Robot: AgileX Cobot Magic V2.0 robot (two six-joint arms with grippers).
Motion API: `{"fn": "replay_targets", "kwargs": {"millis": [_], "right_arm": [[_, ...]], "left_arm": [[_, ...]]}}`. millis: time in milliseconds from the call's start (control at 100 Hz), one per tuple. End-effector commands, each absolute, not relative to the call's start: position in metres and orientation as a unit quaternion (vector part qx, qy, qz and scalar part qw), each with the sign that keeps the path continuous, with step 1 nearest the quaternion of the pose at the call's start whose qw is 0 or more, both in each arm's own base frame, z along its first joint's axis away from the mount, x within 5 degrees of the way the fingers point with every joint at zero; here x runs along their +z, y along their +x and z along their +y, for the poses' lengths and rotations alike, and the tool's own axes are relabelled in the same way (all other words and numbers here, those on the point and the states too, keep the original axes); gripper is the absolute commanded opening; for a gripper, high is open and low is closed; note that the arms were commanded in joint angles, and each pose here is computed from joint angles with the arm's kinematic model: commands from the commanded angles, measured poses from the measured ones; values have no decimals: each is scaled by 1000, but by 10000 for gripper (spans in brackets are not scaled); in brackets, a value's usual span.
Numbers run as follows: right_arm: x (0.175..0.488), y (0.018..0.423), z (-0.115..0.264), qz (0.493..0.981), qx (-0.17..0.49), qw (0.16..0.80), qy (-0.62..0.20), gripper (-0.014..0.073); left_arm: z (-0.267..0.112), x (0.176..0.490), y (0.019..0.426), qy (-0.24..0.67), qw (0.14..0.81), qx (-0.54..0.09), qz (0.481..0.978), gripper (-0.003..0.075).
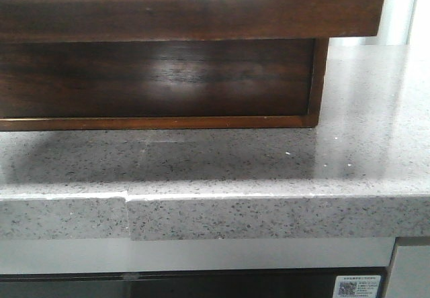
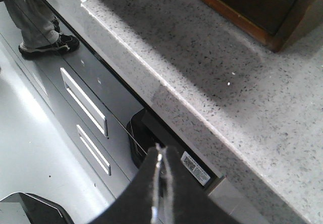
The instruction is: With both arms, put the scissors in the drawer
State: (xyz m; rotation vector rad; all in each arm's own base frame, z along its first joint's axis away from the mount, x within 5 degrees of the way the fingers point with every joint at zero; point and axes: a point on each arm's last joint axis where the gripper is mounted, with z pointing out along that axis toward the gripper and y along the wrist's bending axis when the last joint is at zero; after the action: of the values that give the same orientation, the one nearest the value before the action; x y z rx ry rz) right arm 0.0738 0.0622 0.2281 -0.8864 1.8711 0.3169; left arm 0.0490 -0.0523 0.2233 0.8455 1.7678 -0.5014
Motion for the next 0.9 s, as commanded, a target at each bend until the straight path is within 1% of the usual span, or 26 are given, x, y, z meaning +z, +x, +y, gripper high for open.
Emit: {"fn": "replay_targets", "kwargs": {"millis": [0,230,450,670,690,710,800,890], "right_arm": [[242,77,65,752,139,536,-357,-61],[242,77,65,752,139,536,-357,-61],[242,77,65,752,139,536,-357,-61],[242,77,65,752,139,536,-357,-61],[242,77,65,752,139,536,-357,-61],[242,77,65,752,139,536,-357,-61],[242,77,65,752,139,536,-357,-61],[242,77,65,752,139,536,-357,-61]], "left_arm": [[-56,238,50,340,561,-236,717,-22],[-56,231,50,343,553,-232,723,-22],[-56,213,50,352,544,-222,729,-22],[-48,184,44,340,576,-233,706,-22],[-47,183,44,338,582,-235,702,-22],[-46,182,43,337,575,-232,708,-22],[-43,185,40,325,596,-241,694,-22],[-42,185,40,325,594,-240,695,-22]]}}
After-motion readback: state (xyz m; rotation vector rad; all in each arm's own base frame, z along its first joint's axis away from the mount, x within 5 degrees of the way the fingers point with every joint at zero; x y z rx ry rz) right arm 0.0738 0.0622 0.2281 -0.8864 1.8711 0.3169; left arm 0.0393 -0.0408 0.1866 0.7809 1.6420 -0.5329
